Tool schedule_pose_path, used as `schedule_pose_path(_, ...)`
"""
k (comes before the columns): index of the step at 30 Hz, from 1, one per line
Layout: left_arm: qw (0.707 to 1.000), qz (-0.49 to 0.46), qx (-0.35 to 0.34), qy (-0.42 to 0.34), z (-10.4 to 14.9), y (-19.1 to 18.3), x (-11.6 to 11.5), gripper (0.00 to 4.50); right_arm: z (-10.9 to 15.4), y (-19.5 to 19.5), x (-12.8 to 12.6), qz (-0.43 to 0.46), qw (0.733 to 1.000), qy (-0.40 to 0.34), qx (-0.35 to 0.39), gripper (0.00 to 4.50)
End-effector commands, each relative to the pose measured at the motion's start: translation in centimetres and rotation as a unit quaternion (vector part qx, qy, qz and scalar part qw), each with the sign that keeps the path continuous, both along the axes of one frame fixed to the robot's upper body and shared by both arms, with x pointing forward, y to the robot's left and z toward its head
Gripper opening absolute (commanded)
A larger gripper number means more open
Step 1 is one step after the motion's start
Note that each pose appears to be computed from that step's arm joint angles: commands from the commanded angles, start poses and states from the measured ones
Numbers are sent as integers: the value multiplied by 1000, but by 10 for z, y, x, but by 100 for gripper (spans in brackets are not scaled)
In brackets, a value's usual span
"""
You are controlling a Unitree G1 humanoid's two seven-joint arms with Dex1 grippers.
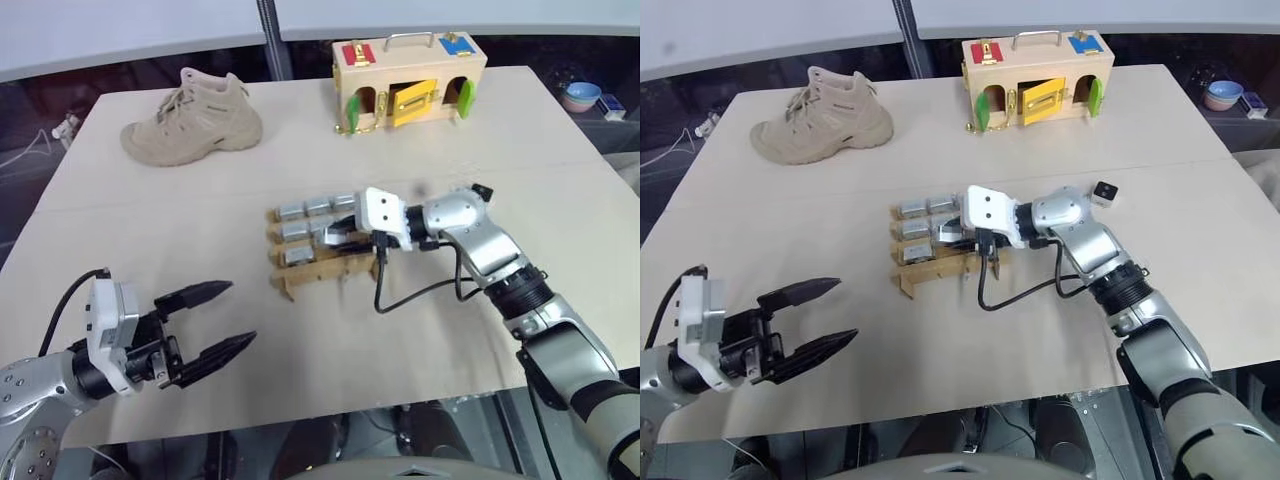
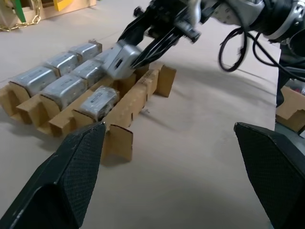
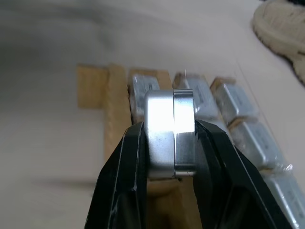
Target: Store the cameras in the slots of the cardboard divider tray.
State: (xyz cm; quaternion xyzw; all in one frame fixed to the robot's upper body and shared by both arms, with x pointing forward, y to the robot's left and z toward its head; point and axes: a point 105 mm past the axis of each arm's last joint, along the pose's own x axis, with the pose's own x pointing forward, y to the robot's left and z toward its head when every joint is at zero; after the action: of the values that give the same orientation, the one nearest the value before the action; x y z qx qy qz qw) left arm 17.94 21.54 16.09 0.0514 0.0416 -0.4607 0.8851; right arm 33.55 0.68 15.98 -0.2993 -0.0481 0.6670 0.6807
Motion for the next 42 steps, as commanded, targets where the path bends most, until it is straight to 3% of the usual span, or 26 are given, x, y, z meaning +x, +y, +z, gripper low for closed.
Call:
schedule_pose_path(1, 1000, 1, 5, -28, 11, -3, -3, 450, 6, 5, 1, 19, 999, -28, -2, 76)
schedule_pose_path(10, 1000, 8, 6, -29, 12, -3, -6, 450, -7, 2, -6, 49, 998, -16, -37, 76)
schedule_pose_path(16, 1000, 8, 7, -29, 12, -4, -6, 450, -17, 0, 3, 33, 997, -6, -64, 76)
schedule_pose_path(24, 999, 7, 10, -32, 13, -6, -4, 450, -14, -1, 5, 34, 996, 47, -74, 76)
schedule_pose_path(25, 999, 7, 10, -32, 13, -6, -4, 450, -11, -1, 6, 31, 996, 49, -69, 178)
schedule_pose_path(27, 999, 6, 9, -33, 14, -7, -3, 450, 3, -2, 4, 28, 998, 29, -48, 252)
schedule_pose_path(30, 999, 0, 4, -32, 13, -9, -1, 450, 50, -7, -6, -10, 999, -14, 41, 388)
schedule_pose_path(34, 999, -16, -1, -35, 13, -16, 5, 450, 95, -32, -21, -110, 986, -12, 128, 388)
schedule_pose_path(36, 999, -21, -5, -40, 15, -22, 11, 450, 104, -58, -8, -224, 961, 11, 161, 388)
schedule_pose_path(38, 999, -19, -4, -42, 16, -26, 18, 450, 99, -96, 16, -382, 911, 22, 154, 388)
schedule_pose_path(40, 998, -25, -3, -51, 19, -32, 24, 450, 85, -154, 45, -556, 808, 51, 189, 388)
schedule_pose_path(42, 998, -33, 2, -53, 19, -36, 28, 450, 64, -199, 60, -668, 712, 66, 204, 388)
